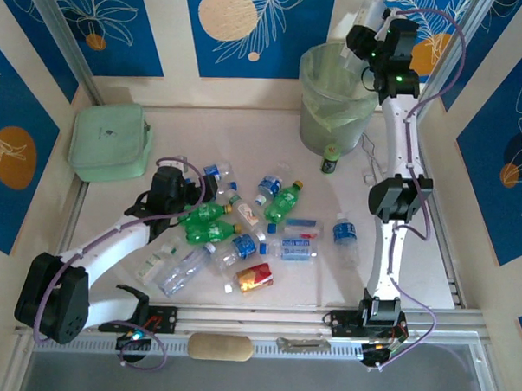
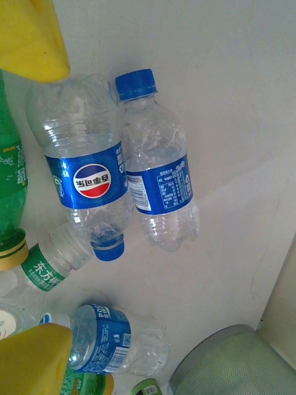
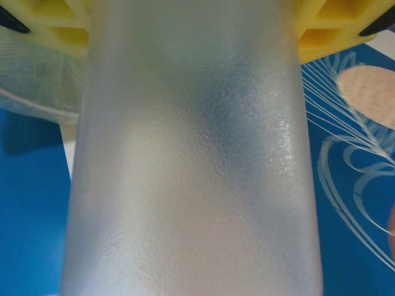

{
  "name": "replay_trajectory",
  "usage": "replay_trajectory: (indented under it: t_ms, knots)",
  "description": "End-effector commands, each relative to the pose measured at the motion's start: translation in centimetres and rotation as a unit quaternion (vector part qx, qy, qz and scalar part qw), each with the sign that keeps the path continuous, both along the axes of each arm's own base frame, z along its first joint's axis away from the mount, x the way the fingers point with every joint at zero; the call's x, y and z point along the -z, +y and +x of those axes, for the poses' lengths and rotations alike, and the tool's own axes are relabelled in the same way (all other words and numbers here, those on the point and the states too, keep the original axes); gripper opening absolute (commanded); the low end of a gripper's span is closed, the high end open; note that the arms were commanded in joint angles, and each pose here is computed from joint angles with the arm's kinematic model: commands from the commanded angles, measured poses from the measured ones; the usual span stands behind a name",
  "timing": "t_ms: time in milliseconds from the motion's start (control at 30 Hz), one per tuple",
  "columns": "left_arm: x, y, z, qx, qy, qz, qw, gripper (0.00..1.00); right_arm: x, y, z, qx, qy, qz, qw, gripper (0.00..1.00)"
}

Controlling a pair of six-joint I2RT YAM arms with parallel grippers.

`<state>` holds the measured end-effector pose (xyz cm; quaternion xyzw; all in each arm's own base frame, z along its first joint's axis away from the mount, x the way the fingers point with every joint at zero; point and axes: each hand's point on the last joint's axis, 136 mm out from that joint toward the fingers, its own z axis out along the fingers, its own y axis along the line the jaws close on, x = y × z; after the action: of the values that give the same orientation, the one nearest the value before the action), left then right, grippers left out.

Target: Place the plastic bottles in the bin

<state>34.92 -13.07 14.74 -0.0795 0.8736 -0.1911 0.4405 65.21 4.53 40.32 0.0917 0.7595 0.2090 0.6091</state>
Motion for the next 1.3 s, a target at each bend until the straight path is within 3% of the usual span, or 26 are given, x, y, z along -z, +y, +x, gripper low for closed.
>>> replay_trajectory:
  t_ms: [0, 367, 600, 700, 800, 900, 1267]
  knots:
    - [0.2, 0.6, -0.5, 0.002, 0.003, 0.014, 1.000, 1.00, 2.7, 0.8, 0.0, -0.002, 0.037, -0.038, 0.999, 0.51]
    - [0.1, -0.1, -0.1, 0.020, 0.006, 0.016, 1.000, 1.00, 8.2, 3.2, -0.6, -0.024, 0.101, -0.122, 0.987, 0.52]
    - [0.1, -0.4, 0.1, 0.021, 0.008, 0.005, 1.000, 1.00, 9.9, 3.4, -0.8, -0.029, 0.125, -0.125, 0.984, 0.55]
    - [0.0, -0.3, -0.1, 0.021, 0.009, 0.004, 1.000, 1.00, 9.7, 3.5, -0.8, -0.030, 0.122, -0.120, 0.985, 0.60]
    - [-0.2, -0.1, -0.3, 0.018, 0.006, 0.005, 1.000, 1.00, 9.1, 3.7, -0.8, -0.031, 0.116, -0.116, 0.986, 0.74]
    - [-0.4, 0.0, -0.4, 0.016, 0.003, 0.005, 1.000, 1.00, 8.3, 3.7, -0.9, -0.030, 0.109, -0.114, 0.987, 0.80]
    - [-0.4, -0.1, -0.5, 0.016, 0.003, 0.000, 1.000, 1.00, 2.1, 3.6, -3.0, -0.026, 0.058, -0.105, 0.992, 0.82]
